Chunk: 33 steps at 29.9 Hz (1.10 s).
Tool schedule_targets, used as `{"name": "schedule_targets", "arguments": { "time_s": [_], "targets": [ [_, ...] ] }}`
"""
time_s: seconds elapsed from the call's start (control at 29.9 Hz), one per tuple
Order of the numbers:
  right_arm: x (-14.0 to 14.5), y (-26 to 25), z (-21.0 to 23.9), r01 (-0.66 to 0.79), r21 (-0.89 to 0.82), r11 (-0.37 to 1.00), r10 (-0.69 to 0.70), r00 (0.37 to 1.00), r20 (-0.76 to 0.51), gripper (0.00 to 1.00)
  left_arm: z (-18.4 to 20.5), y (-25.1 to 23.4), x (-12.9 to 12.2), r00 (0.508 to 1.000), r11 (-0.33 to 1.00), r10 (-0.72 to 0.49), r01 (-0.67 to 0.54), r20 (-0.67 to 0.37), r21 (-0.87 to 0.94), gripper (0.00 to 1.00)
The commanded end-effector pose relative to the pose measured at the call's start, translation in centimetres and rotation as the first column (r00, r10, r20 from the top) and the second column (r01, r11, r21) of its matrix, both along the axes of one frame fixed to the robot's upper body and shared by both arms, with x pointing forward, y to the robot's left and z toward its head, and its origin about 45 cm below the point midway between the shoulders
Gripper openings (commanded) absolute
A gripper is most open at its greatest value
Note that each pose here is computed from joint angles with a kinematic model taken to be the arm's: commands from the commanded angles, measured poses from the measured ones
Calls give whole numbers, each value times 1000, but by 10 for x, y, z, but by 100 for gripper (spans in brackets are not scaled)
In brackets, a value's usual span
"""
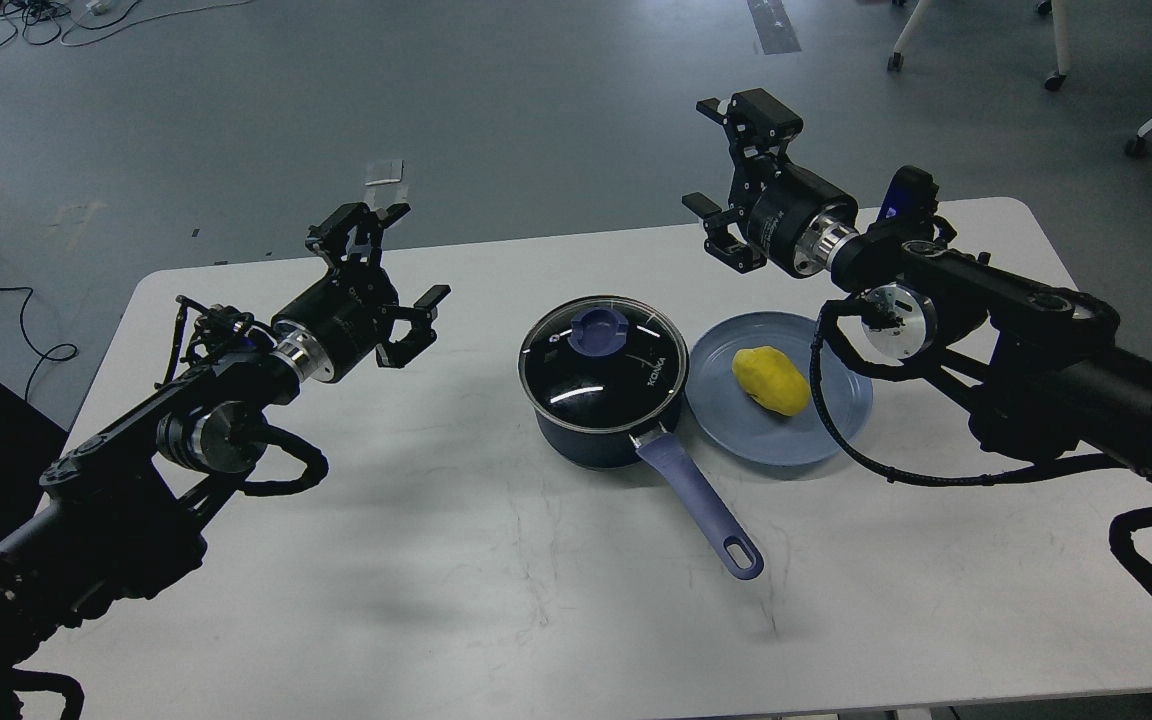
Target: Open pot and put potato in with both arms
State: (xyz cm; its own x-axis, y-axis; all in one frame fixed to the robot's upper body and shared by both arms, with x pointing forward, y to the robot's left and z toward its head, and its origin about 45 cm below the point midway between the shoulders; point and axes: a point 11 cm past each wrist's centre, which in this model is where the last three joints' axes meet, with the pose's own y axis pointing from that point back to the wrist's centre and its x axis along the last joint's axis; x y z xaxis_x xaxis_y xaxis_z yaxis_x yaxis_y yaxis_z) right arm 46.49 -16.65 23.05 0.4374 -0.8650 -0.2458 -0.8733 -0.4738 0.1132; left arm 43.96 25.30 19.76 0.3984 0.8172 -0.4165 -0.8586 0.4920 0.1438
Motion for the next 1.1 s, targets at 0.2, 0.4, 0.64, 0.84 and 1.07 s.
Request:
{"name": "schedule_targets", "arguments": {
  "time_s": [0.2,0.4,0.64,0.84,1.07],
  "targets": [
    [0,2,1,-11,5,1000,11,1000,8,100,-1,-5,3,999,999,37,-37,16,-23,98],
    [1,7,0,-15,5,1000,15,1000,6,100,0,-3,4,999,999,36,-36,16,-26,98],
    [2,9,1,-15,6,1000,15,1000,6,100,1,-3,5,999,999,33,-32,10,-21,98],
    [2,8,1,-13,4,1000,13,1000,5,100,1,-4,5,1000,1000,26,-26,2,-18,98],
    [2,8,1,-13,4,1000,13,1000,3,100,-1,-6,5,1000,1000,24,-24,-3,-12,98]
  ]
}}
